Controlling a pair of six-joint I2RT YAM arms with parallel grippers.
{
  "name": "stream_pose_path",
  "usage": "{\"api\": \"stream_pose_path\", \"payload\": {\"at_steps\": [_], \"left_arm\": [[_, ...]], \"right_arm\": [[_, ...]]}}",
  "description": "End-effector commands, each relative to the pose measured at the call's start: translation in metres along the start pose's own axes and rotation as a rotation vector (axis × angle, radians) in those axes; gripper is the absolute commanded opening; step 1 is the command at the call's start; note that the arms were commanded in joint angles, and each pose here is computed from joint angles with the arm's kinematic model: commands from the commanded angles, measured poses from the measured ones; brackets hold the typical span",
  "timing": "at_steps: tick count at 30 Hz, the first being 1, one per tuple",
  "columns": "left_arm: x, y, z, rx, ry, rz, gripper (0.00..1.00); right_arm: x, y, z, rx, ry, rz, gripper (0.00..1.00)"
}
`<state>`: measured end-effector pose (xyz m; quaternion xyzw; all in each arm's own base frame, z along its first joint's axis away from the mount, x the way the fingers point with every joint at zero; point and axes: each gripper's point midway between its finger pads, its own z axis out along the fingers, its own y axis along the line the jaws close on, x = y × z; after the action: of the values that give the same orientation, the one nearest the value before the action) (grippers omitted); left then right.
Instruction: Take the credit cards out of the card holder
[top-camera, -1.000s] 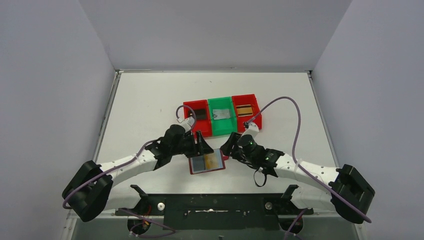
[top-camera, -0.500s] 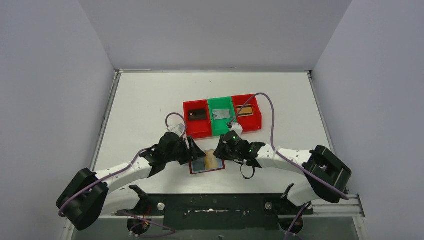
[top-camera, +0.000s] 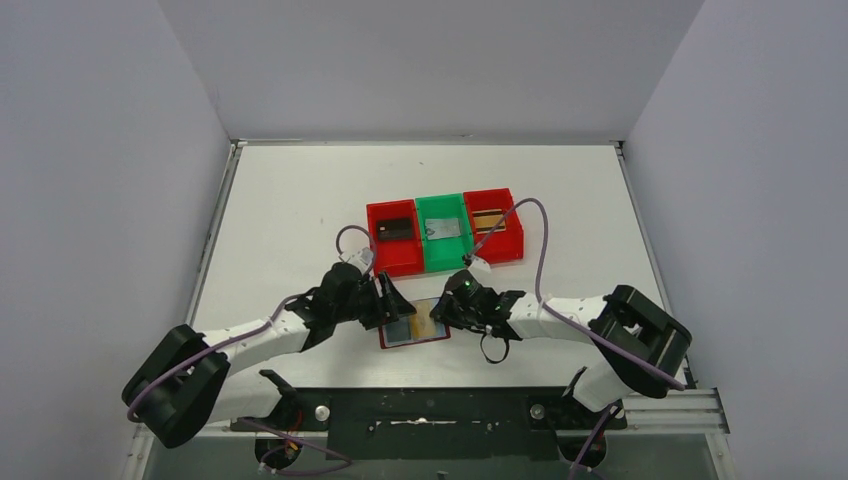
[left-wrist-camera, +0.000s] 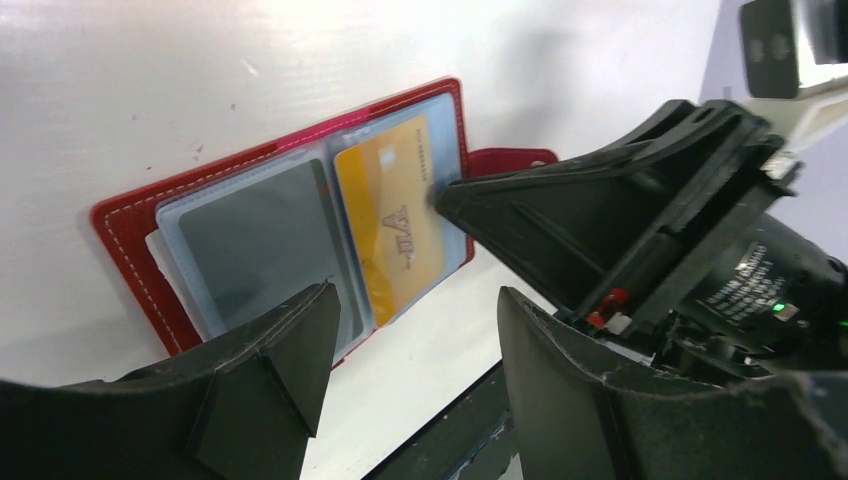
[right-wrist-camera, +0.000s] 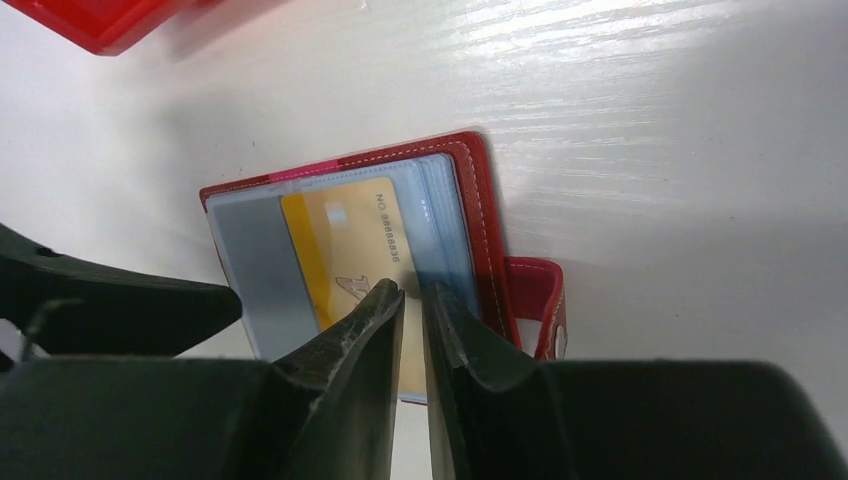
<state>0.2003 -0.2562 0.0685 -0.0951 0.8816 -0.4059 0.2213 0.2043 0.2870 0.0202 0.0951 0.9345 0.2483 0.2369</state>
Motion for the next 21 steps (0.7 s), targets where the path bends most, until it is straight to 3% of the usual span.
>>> {"api": "stream_pose_path", "payload": {"at_steps": [1, 14, 21], "left_arm": [[-0.006, -0.020, 0.006, 0.069, 0.009, 0.027, 0.58], [0.004, -0.010, 0.027, 0.030, 0.034, -0.001, 0.57], [0.014, -0.008, 0.040, 0.005, 0.062, 0.002, 0.50]], "right_arm": [[0.021, -0.051, 0.007, 0.160, 0.035, 0.044, 0.17], [0.028, -0.063, 0.007, 0.209, 0.054, 0.078, 0.14], [0.029, -0.065, 0.007, 0.215, 0.055, 0.082, 0.13]]}}
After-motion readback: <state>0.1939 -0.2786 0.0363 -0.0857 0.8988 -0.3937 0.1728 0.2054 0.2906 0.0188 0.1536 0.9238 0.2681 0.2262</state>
